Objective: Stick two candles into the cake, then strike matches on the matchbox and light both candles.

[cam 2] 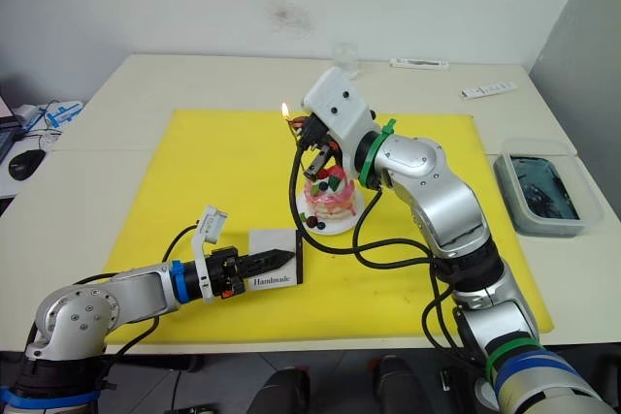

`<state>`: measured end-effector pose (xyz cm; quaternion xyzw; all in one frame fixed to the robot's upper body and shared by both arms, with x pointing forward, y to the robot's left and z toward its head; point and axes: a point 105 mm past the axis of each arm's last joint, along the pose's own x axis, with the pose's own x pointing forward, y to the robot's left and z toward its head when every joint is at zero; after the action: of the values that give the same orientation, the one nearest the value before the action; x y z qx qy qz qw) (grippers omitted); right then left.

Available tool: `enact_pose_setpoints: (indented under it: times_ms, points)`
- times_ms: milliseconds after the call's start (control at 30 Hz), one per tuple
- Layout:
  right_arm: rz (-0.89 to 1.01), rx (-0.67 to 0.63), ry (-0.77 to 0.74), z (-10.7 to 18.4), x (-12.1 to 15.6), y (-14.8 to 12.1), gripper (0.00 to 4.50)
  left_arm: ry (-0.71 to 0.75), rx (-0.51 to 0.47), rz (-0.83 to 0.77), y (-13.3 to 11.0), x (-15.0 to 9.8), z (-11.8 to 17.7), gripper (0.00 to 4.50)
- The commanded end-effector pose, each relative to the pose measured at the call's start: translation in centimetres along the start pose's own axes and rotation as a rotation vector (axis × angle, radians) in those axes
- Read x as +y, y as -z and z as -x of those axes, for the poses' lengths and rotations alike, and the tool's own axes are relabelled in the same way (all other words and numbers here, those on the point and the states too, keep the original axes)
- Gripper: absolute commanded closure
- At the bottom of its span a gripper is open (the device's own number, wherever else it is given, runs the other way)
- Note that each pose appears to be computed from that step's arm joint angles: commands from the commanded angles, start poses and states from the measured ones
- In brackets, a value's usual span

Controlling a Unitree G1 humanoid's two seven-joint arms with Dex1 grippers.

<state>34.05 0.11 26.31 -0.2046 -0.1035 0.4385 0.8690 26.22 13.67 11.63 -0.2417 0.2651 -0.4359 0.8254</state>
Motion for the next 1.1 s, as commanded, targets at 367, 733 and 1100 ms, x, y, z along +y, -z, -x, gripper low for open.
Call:
enact_pose_setpoints:
  times_ms: [367, 733, 1100]
  points:
    - [0.009, -0.02, 0.011, -0.12, -0.17, -0.54, 4.48, 0.029, -0.03, -0.024, -0.76, -0.71, 0.02, 4.5]
    - [-0.005, -0.018, 0.014, -0.21, -0.28, -0.46, 4.48, 0.029, -0.032, -0.023, -0.77, -0.71, 0.01, 4.5]
    - [-0.012, -0.023, 0.014, -0.16, -0.3, -0.63, 4.48, 0.031, -0.033, -0.022, -0.8, -0.73, -0.04, 4.5]
